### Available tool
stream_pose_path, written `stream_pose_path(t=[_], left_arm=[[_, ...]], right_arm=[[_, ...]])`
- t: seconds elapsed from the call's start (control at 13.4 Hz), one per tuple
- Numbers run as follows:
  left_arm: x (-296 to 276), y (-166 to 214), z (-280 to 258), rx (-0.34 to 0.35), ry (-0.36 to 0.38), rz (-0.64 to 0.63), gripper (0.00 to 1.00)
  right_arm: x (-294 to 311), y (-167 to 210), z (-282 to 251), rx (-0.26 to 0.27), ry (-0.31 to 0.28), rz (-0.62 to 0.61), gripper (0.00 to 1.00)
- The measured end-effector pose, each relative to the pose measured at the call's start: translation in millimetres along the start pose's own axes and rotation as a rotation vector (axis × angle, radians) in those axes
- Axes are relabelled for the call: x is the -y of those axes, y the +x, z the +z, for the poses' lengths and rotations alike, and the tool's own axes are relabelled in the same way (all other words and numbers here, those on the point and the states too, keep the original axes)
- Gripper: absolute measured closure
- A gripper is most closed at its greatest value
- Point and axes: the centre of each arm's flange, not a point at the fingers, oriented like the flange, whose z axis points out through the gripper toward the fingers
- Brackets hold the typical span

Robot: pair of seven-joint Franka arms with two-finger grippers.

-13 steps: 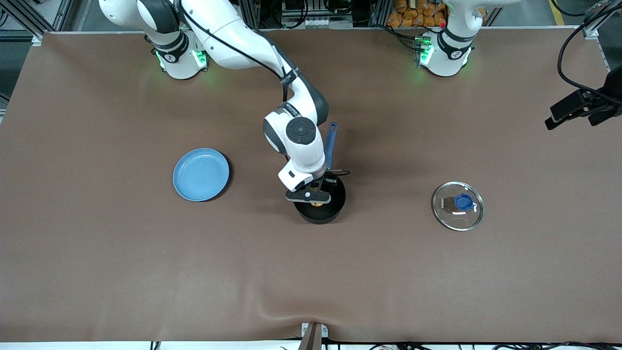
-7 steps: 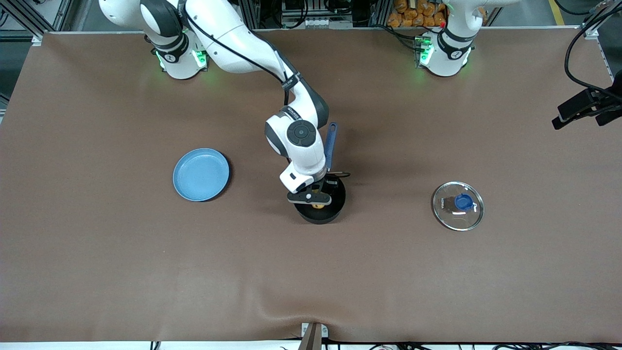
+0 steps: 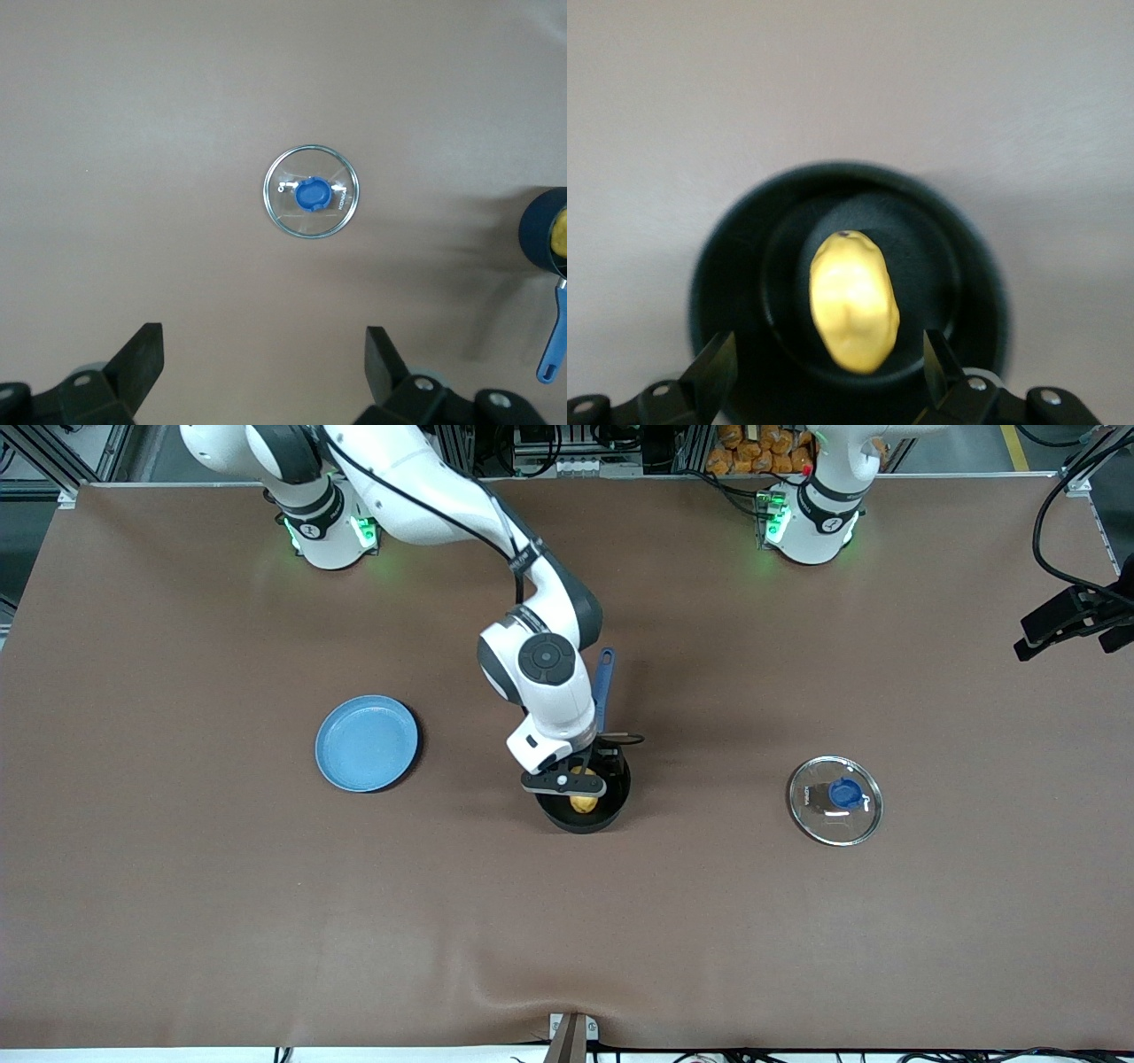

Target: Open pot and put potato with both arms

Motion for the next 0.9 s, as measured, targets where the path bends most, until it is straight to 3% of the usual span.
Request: stream_pose_path(t=[0.15, 0.45, 0.67, 0.9], left_arm=[[0, 0, 0, 0.0, -0.001, -0.001, 0.0], [-1, 0, 0, 0.0, -0.001, 0.001, 0.0], [0, 0, 0, 0.0, -0.001, -0.001, 0.0], [1, 0, 0, 0.001, -0.001, -0.001, 0.0]], right_arm=[[-17, 21, -73, 0.015, 0.025, 0.027, 0.0], [-86, 48, -188, 0.019, 0.102, 0.071, 0.0], [-169, 60, -250, 0.071, 0.075, 0.035, 0.0], [-259, 71, -309, 0.107, 0.024, 0.072, 0.0]])
